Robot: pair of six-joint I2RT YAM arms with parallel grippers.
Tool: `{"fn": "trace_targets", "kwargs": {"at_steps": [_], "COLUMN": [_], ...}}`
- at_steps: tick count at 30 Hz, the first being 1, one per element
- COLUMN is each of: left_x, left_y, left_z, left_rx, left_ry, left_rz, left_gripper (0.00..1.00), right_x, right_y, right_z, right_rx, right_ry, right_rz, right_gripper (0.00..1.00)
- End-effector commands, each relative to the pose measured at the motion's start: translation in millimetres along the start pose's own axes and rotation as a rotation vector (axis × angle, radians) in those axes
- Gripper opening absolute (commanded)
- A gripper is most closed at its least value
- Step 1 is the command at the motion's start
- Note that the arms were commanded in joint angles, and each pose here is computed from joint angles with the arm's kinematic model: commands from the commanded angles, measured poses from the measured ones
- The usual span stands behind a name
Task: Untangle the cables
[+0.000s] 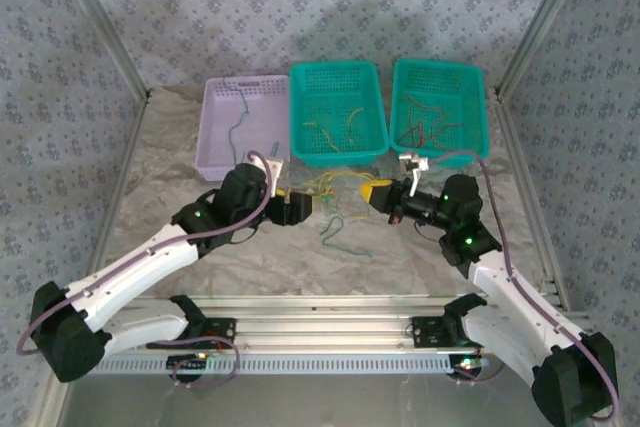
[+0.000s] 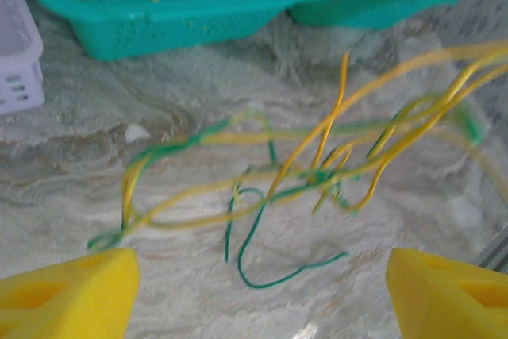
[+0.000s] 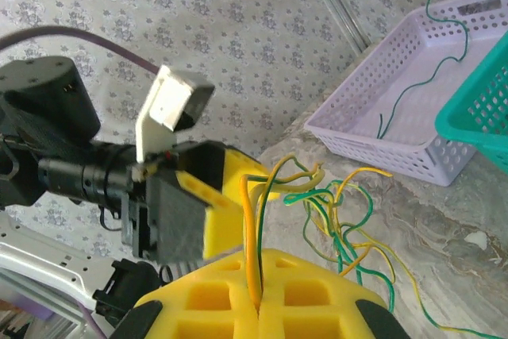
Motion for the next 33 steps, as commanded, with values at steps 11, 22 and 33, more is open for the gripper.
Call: {"fn": "trace_targets", "kwargs": {"at_steps": [11, 22, 33], "left_x": [16.7, 23.1, 15.5], "left_y": [-17.8, -14.0, -14.8], "left_z": [-19.5, -20.0, -19.2], "left_rx": [-0.018, -0.008, -0.002], "left_ry": [0.157, 0.165, 0.159], "left_rz": [0.04, 0.075, 0.062], "left_gripper": [0.69, 0.36, 0.0], "right_x": [9.0, 13.5, 14.7], "right_y": [-2.0, 1.8, 6.2], "right_z": [22.6, 21.0, 14.3], "right_rx": [-0.049, -0.038, -0.029], "right_ry": [-0.13, -0.138, -0.09], "right_rz": [0.056, 0.06, 0.068], "right_gripper": [0.0, 0.0, 0.0]}}
Point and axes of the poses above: each hand's point on the last joint's axis, 136 mm out from that joint toward the fingers, its own x axis out along the fingers, its own z axis along the line the jaws close on, y = z × x, the point moved 6 cm from there along -x, back along the fingers, and after that the axes turned 5 degrees about -x, right-handed, at the moved point
